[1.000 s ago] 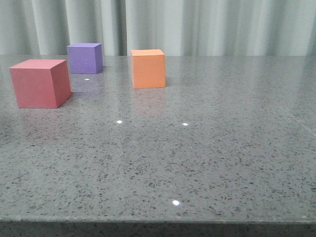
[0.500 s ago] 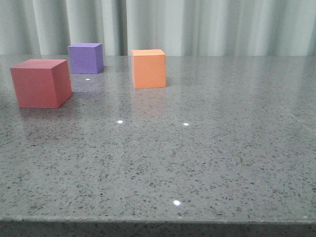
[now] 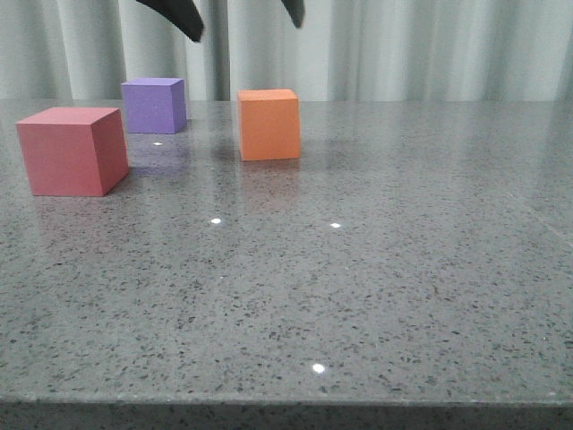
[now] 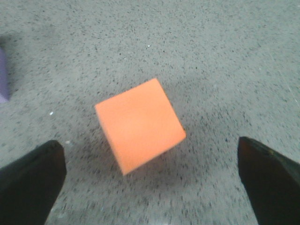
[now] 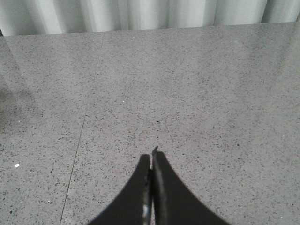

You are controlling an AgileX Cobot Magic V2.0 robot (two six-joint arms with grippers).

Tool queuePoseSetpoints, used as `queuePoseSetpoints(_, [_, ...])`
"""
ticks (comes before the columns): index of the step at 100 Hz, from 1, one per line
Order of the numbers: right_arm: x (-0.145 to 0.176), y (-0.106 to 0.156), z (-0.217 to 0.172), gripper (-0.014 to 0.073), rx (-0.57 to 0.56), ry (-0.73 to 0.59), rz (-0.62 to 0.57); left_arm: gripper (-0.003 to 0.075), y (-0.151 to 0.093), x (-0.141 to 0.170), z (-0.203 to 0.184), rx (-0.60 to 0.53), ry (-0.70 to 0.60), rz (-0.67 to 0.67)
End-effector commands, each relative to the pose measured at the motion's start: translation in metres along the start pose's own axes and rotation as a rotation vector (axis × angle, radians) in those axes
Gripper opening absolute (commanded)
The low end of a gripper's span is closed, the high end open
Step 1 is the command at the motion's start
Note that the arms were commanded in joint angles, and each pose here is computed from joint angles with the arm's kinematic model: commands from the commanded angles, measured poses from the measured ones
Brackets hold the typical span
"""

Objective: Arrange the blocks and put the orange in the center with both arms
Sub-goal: 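Lower the left gripper over the orange cube and grasp it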

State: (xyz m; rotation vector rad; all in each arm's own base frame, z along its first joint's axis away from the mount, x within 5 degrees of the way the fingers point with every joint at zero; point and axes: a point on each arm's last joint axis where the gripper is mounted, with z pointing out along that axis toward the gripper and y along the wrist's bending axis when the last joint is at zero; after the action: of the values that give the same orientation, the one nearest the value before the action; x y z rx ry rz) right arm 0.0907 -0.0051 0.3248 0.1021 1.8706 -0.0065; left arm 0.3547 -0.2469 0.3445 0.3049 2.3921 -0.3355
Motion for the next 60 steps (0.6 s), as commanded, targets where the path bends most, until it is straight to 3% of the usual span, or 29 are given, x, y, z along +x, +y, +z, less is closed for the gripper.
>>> queuePoseSetpoints(1, [-0.015, 0.001, -0.004, -0.0068, -0.006, -0.102, -0.018, 0.0693, -0.007, -0.021, -0.015, 0.014, -0.11, -0.029])
queuePoseSetpoints(60, [-0.015, 0.001, -0.004, -0.0068, -0.006, -0.102, -0.018, 0.0693, -0.01, -0.011, 0.051, -0.03, -0.043, -0.076])
